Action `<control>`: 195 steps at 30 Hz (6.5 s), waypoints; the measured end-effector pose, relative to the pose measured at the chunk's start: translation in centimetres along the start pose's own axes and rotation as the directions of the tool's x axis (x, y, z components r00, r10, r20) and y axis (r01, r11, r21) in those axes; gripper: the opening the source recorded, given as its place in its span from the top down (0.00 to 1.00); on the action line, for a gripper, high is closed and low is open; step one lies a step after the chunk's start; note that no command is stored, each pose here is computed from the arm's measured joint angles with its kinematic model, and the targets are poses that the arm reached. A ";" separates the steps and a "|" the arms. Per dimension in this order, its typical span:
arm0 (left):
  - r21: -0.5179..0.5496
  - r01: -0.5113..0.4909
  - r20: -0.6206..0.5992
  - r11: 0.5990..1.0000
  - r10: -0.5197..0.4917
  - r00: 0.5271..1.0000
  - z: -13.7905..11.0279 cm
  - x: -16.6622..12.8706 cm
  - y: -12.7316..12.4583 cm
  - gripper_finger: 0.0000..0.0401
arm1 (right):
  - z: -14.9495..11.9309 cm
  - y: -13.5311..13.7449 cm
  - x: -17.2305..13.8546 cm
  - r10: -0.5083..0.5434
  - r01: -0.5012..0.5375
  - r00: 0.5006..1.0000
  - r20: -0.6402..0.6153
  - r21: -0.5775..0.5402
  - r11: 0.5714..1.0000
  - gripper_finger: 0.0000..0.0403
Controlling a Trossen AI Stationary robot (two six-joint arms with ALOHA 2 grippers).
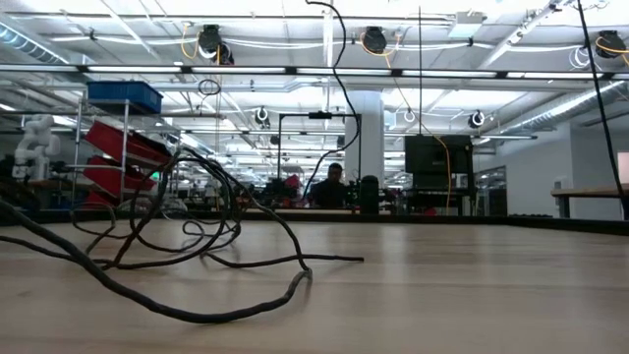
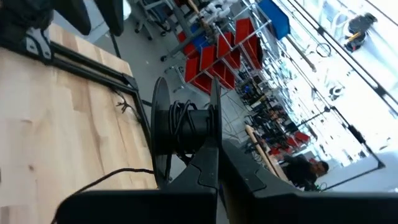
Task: Coil cords
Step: Uncoil the black wire from the spool
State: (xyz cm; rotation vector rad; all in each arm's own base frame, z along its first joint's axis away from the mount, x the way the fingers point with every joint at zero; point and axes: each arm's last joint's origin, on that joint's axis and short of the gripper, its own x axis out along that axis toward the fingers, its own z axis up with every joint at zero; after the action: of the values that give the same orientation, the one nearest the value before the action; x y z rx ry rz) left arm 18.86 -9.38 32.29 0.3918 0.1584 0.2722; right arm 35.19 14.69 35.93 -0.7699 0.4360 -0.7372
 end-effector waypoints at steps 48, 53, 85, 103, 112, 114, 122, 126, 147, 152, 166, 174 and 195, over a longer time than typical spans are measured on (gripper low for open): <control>0.046 0.271 0.152 0.962 -0.275 0.950 -8.7 3.7 4.9 0.69 | -3.0 0.9 3.0 0.494 -0.490 0.869 -0.033 0.087 0.868 1.00; 0.046 0.312 0.228 0.949 -0.314 0.922 -8.1 3.6 4.8 0.69 | -3.0 0.9 3.0 0.511 -0.504 0.859 -0.027 0.133 0.854 1.00; 0.034 0.358 0.291 0.933 -0.352 0.889 -7.4 4.5 1.3 0.69 | -1.6 1.6 4.0 0.525 -0.537 0.843 0.113 0.218 0.815 1.00; 0.043 0.307 0.274 0.951 -0.307 0.911 -7.4 4.5 1.3 0.81 | -1.7 1.8 4.3 0.522 -0.533 0.846 0.108 0.202 0.822 1.00; 0.037 0.282 0.261 0.959 -0.282 0.923 -7.5 4.6 1.3 0.98 | -1.7 1.8 4.3 0.517 -0.527 0.849 0.104 0.202 0.825 1.00; 0.036 0.279 0.260 0.960 -0.279 0.924 -7.5 4.6 1.3 0.98 | -1.7 1.8 4.3 0.516 -0.526 0.850 0.103 0.202 0.826 1.00; 0.072 0.278 0.266 0.958 -0.287 0.920 -7.3 4.2 1.0 0.99 | -1.6 1.9 3.6 0.490 -0.499 0.867 0.095 0.191 0.845 0.92; 0.112 0.279 0.295 0.954 -0.300 0.907 -6.8 3.6 0.9 0.99 | -1.4 0.9 1.8 0.459 -0.467 0.884 0.087 0.205 0.860 0.84; 0.602 0.067 0.434 0.795 -0.397 0.809 -3.9 -0.9 -1.0 1.00 | 0.0 12.1 -2.2 0.472 -0.526 0.848 0.243 0.505 0.685 0.72; 0.614 0.026 0.467 0.789 -0.389 0.794 -2.5 -1.5 -1.0 1.00 | 0.2 12.2 -2.4 0.404 -0.472 0.881 0.246 0.505 0.723 0.72; 0.618 0.010 0.487 0.786 -0.393 0.780 -1.8 -1.9 -1.0 1.00 | 0.7 10.5 0.7 0.322 -0.416 0.909 0.264 0.550 0.724 0.72; 0.617 0.010 0.488 0.787 -0.393 0.780 -1.8 -1.9 -1.0 1.00 | 1.0 10.0 2.6 0.381 -0.511 0.859 0.342 0.537 0.672 0.72; 0.610 0.007 0.482 0.792 -0.378 0.791 -1.8 -1.9 -1.0 1.00 | 1.5 10.1 1.4 0.395 -0.556 0.828 0.397 0.494 0.669 0.99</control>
State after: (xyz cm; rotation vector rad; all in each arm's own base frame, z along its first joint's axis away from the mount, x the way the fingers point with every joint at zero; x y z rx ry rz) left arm 16.92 -10.19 30.46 1.0551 -0.3448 -0.1400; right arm 41.41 19.36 29.17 -0.1193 0.1312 -0.2240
